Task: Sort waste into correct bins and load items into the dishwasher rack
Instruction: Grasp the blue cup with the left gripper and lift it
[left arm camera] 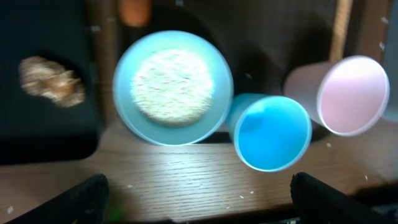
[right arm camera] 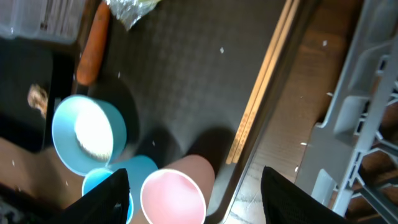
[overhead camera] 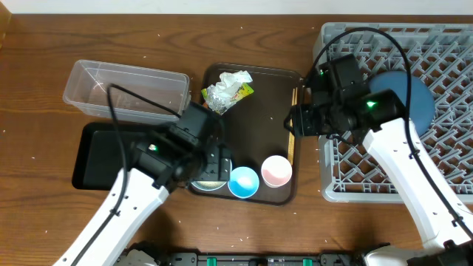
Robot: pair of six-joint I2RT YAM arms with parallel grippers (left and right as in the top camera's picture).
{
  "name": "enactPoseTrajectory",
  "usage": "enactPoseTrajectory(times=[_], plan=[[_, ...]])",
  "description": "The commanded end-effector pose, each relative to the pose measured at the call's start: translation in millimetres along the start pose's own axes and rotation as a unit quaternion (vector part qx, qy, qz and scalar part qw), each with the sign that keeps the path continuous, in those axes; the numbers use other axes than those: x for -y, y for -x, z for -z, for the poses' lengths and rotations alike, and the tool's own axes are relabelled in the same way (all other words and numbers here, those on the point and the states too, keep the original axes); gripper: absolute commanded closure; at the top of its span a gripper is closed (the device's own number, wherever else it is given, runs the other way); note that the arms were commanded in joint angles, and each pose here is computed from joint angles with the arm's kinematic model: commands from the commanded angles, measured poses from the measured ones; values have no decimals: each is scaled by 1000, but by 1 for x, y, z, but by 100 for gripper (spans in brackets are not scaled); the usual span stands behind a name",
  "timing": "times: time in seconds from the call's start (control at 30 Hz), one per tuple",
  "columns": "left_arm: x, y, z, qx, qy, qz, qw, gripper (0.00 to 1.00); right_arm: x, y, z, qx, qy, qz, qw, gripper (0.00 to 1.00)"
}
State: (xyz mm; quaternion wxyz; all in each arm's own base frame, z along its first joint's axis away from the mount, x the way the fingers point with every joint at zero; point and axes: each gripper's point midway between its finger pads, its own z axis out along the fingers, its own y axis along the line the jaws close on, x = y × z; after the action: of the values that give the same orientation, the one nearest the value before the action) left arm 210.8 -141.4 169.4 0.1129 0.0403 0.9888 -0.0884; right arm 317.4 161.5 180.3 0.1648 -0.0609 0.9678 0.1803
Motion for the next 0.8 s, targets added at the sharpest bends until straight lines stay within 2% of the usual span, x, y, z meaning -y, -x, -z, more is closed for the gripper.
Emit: enactPoseTrajectory(times=[0.0,0.1,0.2,0.53,0.77], plan=[[7,-9,-13,-13,0,-34,999,7,11,7,2,11,-7,-46,999,40],[0,-13,-30,-19,24,-42,999,11,20,10,4,15,-10,-68,998,40],[7,-16,-47,-30,4,-41,999,15,23,11,5,14,-8,-75,997,40],[24,-24,-70,-64,1,-98,993,20,24,5,5,2,-8,-77,997,39],[33,-29,-94,-88,10,-120,989,32,24,3,5,-3,-9,-78,997,39]])
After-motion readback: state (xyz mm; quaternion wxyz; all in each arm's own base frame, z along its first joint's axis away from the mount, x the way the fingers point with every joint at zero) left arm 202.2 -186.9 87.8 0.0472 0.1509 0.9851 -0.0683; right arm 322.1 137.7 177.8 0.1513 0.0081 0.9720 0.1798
